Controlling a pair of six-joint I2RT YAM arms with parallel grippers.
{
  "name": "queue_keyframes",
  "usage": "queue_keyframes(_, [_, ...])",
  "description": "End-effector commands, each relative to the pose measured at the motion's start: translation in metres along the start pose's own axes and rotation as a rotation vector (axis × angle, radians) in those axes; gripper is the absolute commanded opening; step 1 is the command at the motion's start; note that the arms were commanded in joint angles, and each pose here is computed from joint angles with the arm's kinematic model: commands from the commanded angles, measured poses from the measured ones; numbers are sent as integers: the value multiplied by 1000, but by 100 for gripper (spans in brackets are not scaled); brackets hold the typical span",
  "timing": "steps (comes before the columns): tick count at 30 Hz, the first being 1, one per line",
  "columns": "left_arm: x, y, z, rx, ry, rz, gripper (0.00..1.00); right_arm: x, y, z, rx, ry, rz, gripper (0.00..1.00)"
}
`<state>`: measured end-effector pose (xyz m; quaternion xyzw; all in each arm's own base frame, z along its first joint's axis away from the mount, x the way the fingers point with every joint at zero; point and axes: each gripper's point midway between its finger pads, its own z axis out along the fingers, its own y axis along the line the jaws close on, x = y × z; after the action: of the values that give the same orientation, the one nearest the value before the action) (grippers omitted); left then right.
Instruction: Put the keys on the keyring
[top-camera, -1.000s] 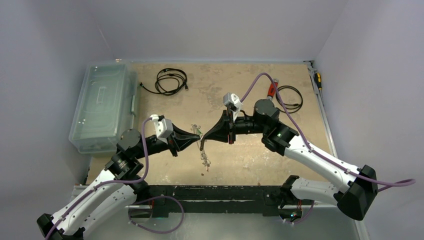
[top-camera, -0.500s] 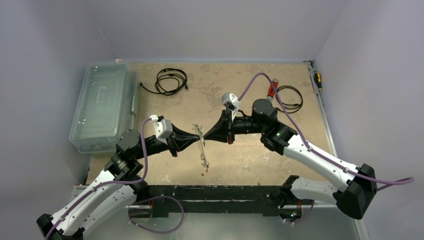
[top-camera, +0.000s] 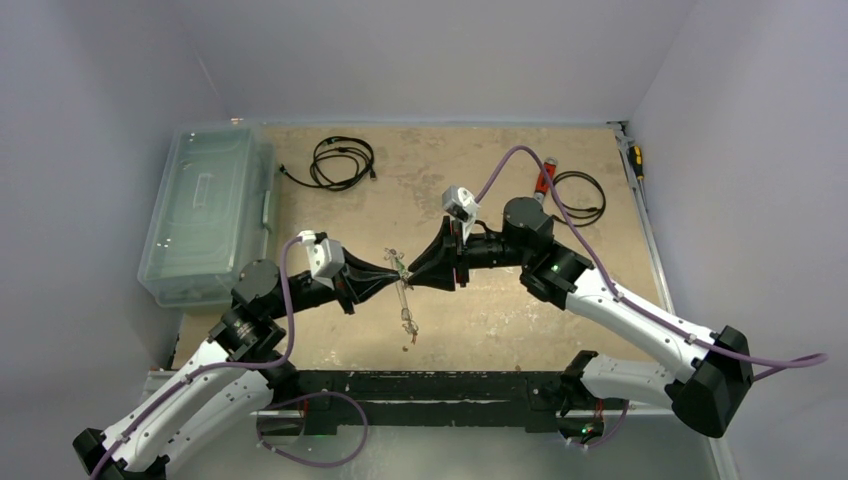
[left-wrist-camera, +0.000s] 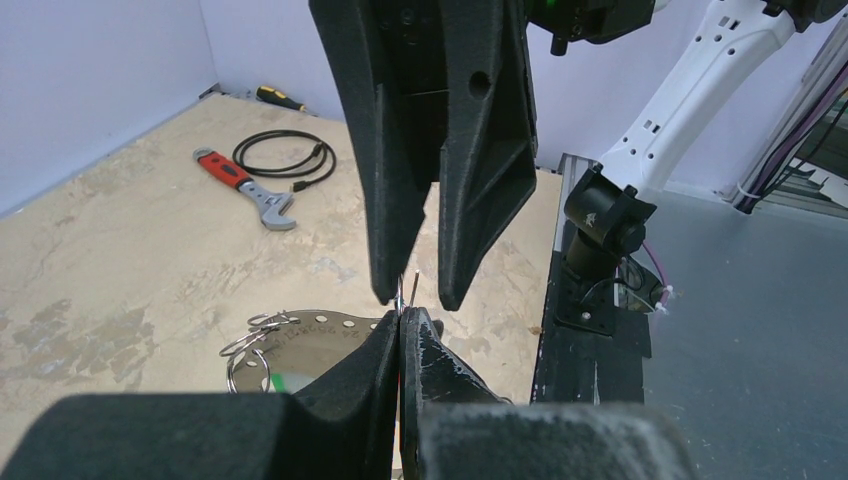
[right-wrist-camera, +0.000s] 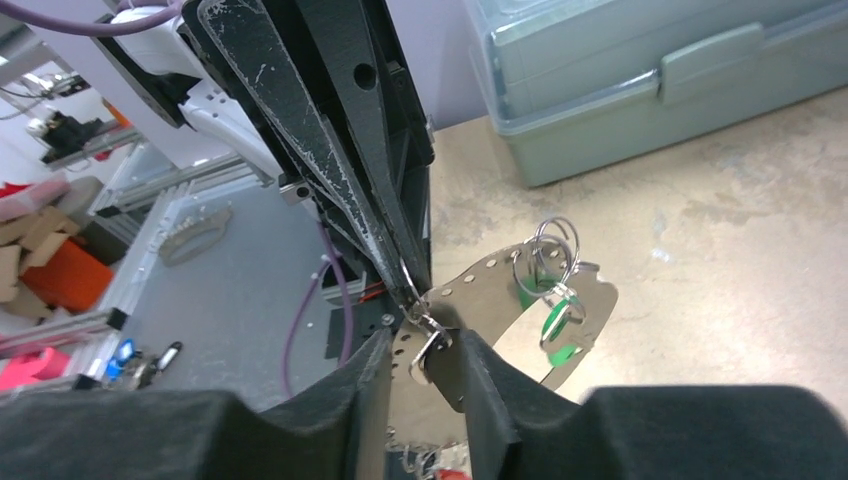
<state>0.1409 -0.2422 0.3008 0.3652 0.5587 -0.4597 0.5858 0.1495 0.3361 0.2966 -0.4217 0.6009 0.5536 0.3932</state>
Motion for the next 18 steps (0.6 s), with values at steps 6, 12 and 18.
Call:
queue_keyframes(6, [-22,-8,0,35,-78,51,0,-35,12,-12,10,-110,-173,49])
queue_keyframes(12, [-27,-16,-2,71,-99,59,0,-39,11,-19,29,-193,-277,49])
queue_keyframes(18, [-34,-25,-6,108,-127,75,0,-35,21,-14,-61,-217,-336,48])
